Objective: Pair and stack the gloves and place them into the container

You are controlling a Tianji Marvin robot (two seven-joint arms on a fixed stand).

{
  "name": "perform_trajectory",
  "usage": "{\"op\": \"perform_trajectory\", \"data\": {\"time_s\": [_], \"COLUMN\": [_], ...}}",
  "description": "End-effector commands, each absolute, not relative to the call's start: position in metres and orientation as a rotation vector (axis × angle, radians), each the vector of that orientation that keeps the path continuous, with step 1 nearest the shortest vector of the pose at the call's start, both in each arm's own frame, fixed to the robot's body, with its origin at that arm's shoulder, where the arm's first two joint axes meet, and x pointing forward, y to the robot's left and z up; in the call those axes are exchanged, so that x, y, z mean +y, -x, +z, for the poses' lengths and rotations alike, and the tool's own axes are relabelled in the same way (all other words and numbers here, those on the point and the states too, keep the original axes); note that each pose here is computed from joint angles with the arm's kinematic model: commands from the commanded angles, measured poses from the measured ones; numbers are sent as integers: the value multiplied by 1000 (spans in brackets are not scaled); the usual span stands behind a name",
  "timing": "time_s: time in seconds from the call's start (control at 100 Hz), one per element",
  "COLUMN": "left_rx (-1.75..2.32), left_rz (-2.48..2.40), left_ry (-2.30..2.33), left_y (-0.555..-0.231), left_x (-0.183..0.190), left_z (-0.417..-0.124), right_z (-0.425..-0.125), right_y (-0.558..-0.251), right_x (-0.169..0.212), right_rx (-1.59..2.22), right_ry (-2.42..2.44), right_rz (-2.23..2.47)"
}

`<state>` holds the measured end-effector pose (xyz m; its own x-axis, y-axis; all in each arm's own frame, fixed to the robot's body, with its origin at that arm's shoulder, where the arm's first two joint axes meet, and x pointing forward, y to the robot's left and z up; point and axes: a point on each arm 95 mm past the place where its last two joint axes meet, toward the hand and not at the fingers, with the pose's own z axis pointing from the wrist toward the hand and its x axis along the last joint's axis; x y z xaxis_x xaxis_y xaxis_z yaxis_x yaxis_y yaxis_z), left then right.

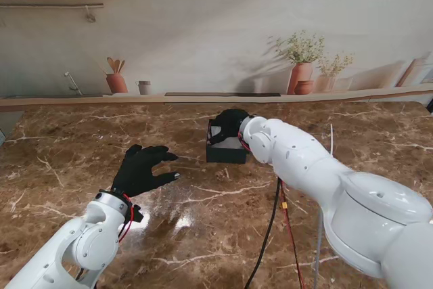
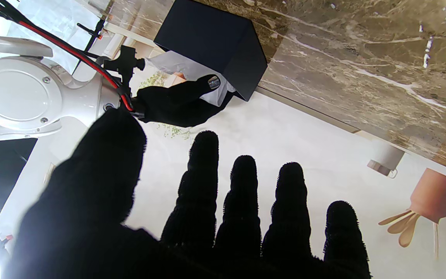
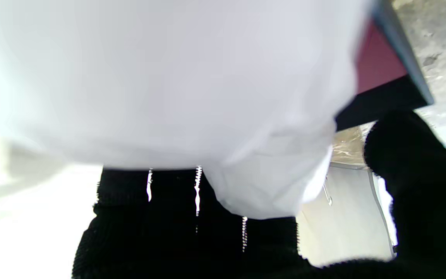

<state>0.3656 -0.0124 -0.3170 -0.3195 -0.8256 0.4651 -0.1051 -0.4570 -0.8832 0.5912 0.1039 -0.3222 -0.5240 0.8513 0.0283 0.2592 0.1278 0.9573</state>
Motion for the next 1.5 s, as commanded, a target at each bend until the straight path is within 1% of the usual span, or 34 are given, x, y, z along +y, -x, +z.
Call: {"op": "perform_trajectory", "data": {"time_s": [0.0,0.43,0.75,0.9,1.19,1.49], "left_rx": [1214,1217,1220,1217,1216,1218], "left_rz": [-1830,-1837,-1844,-1846,-1852,-1855], "left_ry": [1405,1395,1385,1385,1382,1379], "left_y": [-364,-366,-368,-368,-368,-369], "left_x": [-13,-13,-13,-14,-15,-15], "left_z": [-320,-320,-320,-320,-321,-320], "right_z": [-317,-298,-290,-294,-316,-327], "right_y": [-594,-585,-567,-555,-536,-524], "right_x": [96,77,58,40,6,-3], "right_rx": [1847,1792,1577,1563,1601,1627], "right_ry": [-1072,-1069,-1071,-1115,-1258,-1317], "right_rz": [1395,1404,1511,1443,1282,1253]}}
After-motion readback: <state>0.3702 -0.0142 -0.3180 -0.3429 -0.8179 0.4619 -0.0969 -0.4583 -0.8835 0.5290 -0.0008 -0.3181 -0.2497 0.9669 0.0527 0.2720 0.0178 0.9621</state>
